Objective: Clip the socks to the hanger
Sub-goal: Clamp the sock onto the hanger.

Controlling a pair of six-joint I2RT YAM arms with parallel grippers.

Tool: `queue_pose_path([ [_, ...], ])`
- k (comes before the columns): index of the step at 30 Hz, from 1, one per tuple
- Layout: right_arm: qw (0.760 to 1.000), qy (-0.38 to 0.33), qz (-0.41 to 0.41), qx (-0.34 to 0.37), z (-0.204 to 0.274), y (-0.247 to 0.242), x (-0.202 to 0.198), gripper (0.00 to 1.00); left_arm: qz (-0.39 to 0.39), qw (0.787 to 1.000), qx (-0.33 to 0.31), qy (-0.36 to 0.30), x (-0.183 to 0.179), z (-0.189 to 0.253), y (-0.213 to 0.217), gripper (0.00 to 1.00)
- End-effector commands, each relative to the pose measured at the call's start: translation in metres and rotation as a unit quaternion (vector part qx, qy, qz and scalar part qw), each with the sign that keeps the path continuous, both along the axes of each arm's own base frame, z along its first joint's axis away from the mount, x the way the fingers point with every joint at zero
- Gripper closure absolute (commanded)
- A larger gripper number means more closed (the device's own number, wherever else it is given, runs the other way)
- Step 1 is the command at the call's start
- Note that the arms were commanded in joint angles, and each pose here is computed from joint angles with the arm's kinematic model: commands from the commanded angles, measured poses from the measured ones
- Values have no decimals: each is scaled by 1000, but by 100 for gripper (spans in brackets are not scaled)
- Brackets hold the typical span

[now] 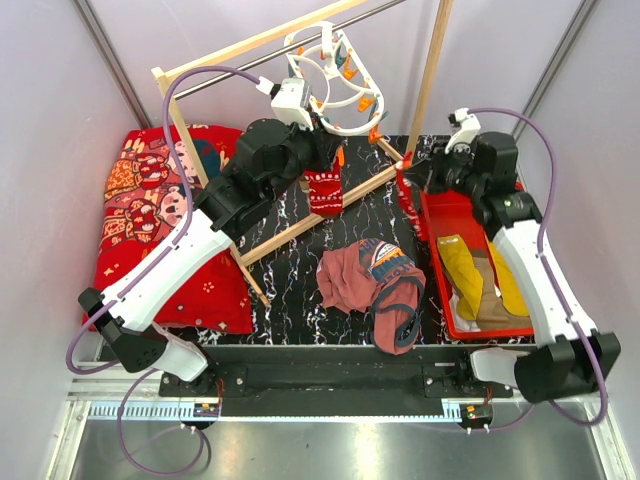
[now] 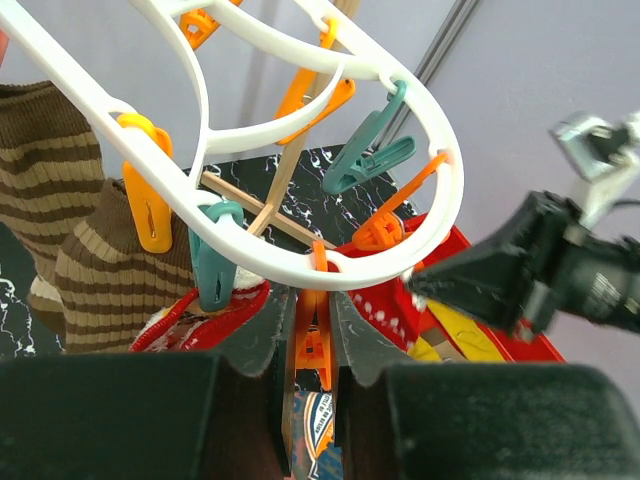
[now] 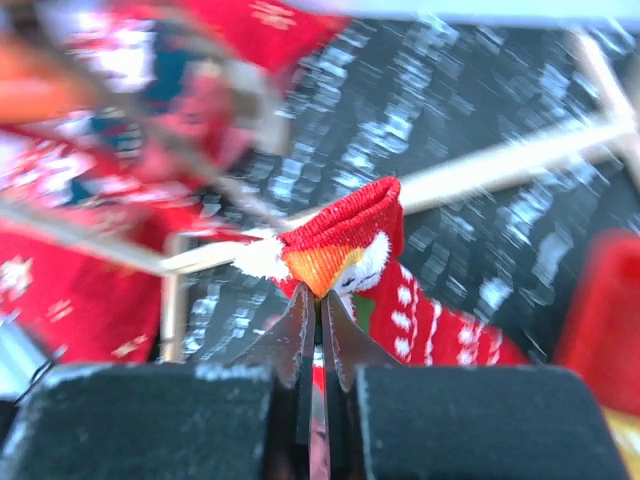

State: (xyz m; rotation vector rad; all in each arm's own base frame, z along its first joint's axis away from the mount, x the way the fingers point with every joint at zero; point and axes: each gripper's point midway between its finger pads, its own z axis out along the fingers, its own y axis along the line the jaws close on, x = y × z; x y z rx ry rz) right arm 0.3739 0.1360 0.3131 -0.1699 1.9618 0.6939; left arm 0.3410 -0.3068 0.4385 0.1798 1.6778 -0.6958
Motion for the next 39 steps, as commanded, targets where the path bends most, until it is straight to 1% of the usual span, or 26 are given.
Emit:
queue_pose_path([
  [1, 987, -112, 109, 40, 48, 52, -31, 96, -2, 998, -42, -40, -8, 39, 7, 89],
  [3, 980, -137, 140, 44, 56, 72, -42, 96, -3, 998, -42, -39, -8, 38, 6, 89],
  [10, 959, -194, 197, 69, 83, 112, -59, 95, -6, 998, -46, -40, -8, 40, 5, 89],
  [12, 954, -193, 218, 74, 85, 124, -63, 95, -7, 998, -47, -40, -8, 40, 5, 89],
  [16, 949, -195, 236, 80, 86, 139, -65, 95, -11, 998, -49, -38, -10, 40, 3, 89],
  [27, 944, -201, 249, 84, 91, 155, -65, 95, -13, 998, -51, -38, -11, 40, 4, 89],
  [39, 941, -223, 241, 83, 107, 154, -62, 95, -15, 998, -46, -35, -11, 36, 3, 89],
])
